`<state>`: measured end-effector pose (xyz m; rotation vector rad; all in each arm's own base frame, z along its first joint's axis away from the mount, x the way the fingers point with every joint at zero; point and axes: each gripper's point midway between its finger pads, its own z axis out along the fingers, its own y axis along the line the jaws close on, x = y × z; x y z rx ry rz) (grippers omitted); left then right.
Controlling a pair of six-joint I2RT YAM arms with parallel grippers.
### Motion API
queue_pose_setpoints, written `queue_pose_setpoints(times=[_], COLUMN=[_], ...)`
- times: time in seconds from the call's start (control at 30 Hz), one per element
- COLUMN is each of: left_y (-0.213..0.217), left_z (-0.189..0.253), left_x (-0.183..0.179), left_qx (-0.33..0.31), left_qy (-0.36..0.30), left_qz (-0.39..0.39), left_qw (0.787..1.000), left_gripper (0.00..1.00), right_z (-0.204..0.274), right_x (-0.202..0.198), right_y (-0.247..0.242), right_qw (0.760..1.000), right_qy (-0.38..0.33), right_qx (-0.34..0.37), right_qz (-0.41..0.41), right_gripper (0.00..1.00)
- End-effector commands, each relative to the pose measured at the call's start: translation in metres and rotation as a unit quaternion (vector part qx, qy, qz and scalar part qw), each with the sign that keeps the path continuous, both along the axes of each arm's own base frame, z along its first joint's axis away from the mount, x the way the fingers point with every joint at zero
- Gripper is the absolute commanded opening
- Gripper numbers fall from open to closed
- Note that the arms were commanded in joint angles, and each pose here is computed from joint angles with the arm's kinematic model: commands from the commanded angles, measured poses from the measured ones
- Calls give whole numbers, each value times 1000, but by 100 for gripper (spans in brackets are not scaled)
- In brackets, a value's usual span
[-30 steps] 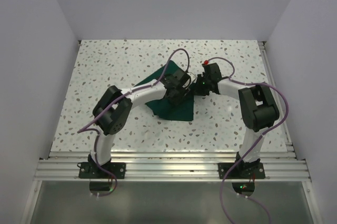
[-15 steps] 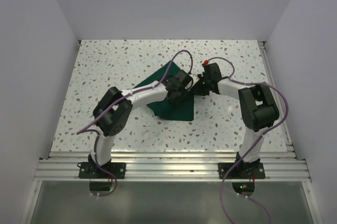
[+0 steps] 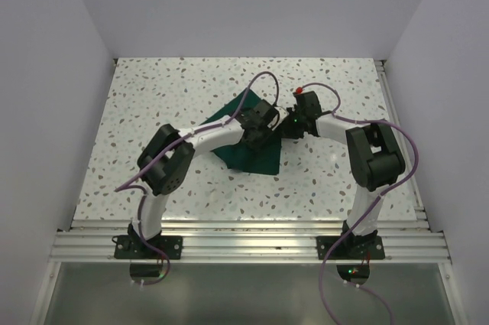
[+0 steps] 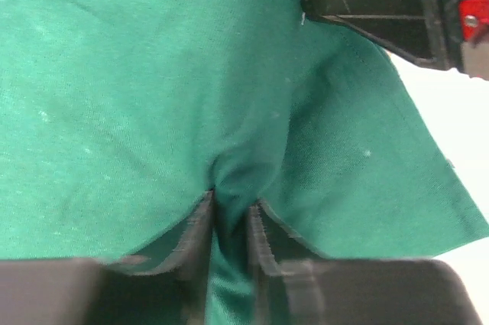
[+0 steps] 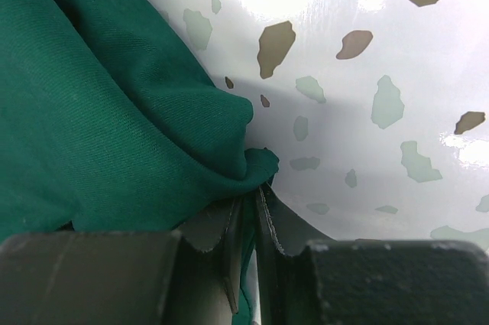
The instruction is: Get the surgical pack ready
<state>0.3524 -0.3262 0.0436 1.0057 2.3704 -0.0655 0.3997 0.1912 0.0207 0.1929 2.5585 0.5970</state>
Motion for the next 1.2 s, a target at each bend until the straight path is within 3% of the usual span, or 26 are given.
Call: queue_pose_setpoints(times=[0.0,0.03,0.07,0.27,0.8,1.17], left_y=[-17,-18,-19,-23,-42,-51], left_z=[-16,-17,-16,-7,64,106], left_x=[-17,-18,-17,-14,1,9], left_qx=[-31,-34,-35,-45,-91,-124], left_qy=[56,60,60,56,24,3], left_qz=[-25,-26,-28,-29,-27,-18], left_qw=[998,997,997,997,995,992], left_gripper=[18,12,0,0,0,0], right_z=[-8,-8,-7,2,60,63], right_x=[1,0,1,1,-22,-51], right_y=[-1,-1,-1,1,-7,-5], right_qw=[1000,1000,1000,1000,998,995], right_qy=[9,10,9,1,-57,-68], right_qx=[-8,-7,-7,4,34,77], right_qz=[0,0,0,1,-10,-13], right_gripper=[15,14,15,14,24,23])
